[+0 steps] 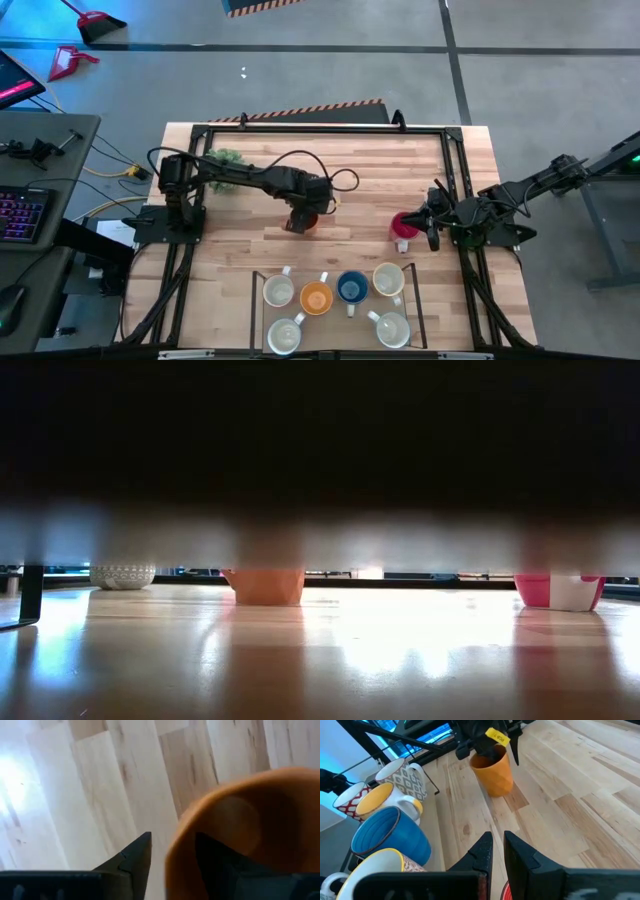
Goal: Place coffee mugs
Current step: Put the orange mug on the shelf
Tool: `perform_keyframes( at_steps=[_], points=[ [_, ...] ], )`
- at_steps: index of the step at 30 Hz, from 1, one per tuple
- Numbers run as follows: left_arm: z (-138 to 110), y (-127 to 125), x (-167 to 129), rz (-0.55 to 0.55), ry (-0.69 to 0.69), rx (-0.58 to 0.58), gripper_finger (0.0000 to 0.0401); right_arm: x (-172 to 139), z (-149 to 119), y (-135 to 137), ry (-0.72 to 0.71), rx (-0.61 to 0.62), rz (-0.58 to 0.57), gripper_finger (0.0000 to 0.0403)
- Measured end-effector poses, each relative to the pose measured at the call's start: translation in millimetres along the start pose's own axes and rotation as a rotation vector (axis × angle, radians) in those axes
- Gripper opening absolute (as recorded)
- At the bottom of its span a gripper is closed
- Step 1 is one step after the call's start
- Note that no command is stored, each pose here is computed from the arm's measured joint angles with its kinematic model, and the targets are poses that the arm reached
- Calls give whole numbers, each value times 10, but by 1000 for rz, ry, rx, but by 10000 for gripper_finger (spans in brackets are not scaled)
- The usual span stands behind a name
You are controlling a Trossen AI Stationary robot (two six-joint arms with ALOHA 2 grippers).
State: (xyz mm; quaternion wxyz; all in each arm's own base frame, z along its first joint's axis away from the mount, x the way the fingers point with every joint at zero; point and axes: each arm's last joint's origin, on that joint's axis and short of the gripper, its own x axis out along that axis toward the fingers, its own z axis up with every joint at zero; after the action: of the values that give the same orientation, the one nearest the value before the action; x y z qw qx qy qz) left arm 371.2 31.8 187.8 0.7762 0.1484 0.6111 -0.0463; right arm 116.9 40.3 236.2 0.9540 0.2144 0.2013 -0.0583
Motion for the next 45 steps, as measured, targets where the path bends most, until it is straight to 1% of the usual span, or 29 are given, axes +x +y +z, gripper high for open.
perform_keyframes(
  at_steps=[3, 7, 9, 12, 15, 19, 25, 29, 33, 35, 40, 45],
  points=[
    [23, 26, 1, 24, -24, -29, 105, 0, 0, 0, 0, 0, 0, 24],
    [32, 64, -5, 29, -49, -120, 32, 1, 0, 0, 0, 0, 0, 24],
    [42, 75, -21, 16, -66, -158, 15, 1, 0, 0, 2, 0, 1, 24],
    [36, 89, -15, -21, -76, -209, 15, 1, -3, 4, 11, 0, 14, 24],
    [37, 85, -13, -33, -78, -229, 15, 0, -5, 6, 17, -1, 21, 24],
    [60, 145, -83, -58, -65, -253, 12, 1, -11, 3, 24, -4, 20, 24],
    [171, 271, -426, -7, -41, -261, 12, 0, -17, 9, 41, -6, 42, 24],
    [297, 306, -741, 3, -77, -279, 12, -1, -26, 9, 60, -9, 56, 24],
    [392, 236, -1042, 4, -98, -269, 12, -1, -37, 2, 71, -14, 49, 24],
    [418, 198, -1148, 29, -95, -281, 12, -1, -38, 2, 72, -14, 49, 24],
    [422, 60, -1253, 12, -54, -346, 12, -2, -49, -2, 88, -19, 53, 24],
    [501, -145, -1371, 57, -73, -317, 12, -4, -76, -24, 116, -28, 33, 24]
  ],
)
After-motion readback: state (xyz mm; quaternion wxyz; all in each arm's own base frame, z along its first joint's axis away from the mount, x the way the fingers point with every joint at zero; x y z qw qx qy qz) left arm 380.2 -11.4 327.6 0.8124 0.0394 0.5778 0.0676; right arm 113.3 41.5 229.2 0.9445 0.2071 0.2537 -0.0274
